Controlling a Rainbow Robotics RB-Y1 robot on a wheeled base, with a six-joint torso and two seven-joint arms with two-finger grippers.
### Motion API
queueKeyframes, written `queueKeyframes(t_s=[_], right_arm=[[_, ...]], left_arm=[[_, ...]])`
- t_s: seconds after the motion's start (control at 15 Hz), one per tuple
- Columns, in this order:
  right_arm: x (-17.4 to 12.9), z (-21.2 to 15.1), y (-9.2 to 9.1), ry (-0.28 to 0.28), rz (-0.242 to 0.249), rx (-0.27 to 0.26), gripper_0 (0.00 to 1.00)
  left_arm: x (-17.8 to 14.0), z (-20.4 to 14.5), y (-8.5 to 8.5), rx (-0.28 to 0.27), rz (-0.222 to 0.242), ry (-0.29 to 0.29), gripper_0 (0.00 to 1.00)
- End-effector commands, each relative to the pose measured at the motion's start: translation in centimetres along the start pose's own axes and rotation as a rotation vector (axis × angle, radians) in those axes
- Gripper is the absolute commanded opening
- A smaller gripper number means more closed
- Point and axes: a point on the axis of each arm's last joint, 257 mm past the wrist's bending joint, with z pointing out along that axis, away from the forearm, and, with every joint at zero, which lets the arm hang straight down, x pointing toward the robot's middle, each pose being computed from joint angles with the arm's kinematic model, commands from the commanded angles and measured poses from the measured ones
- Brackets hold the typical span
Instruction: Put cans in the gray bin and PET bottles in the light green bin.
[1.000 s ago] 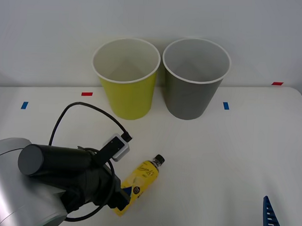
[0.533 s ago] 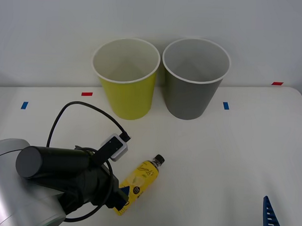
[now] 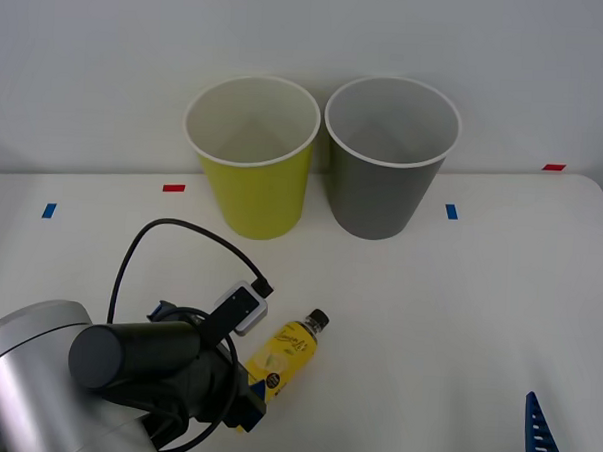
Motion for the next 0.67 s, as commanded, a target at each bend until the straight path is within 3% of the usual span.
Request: queueKeyframes(t_s=[0.07,0.33,0.67], right_arm=[[0.0,0.0,0.0,0.000,0.000,0.000,1.00],[0.0,0.0,0.0,0.000,0.000,0.000,1.00],[0.0,0.0,0.0,0.000,0.000,0.000,1.00]], left_arm=[[0.3,0.0,0.4,-0.011,0.011,0.007,1.00],[0.1,0.1,-0.1,0.020,0.011,0.000,1.00],[-0.9,0.0,1.0,0.009,0.015,-0.006,1.00]])
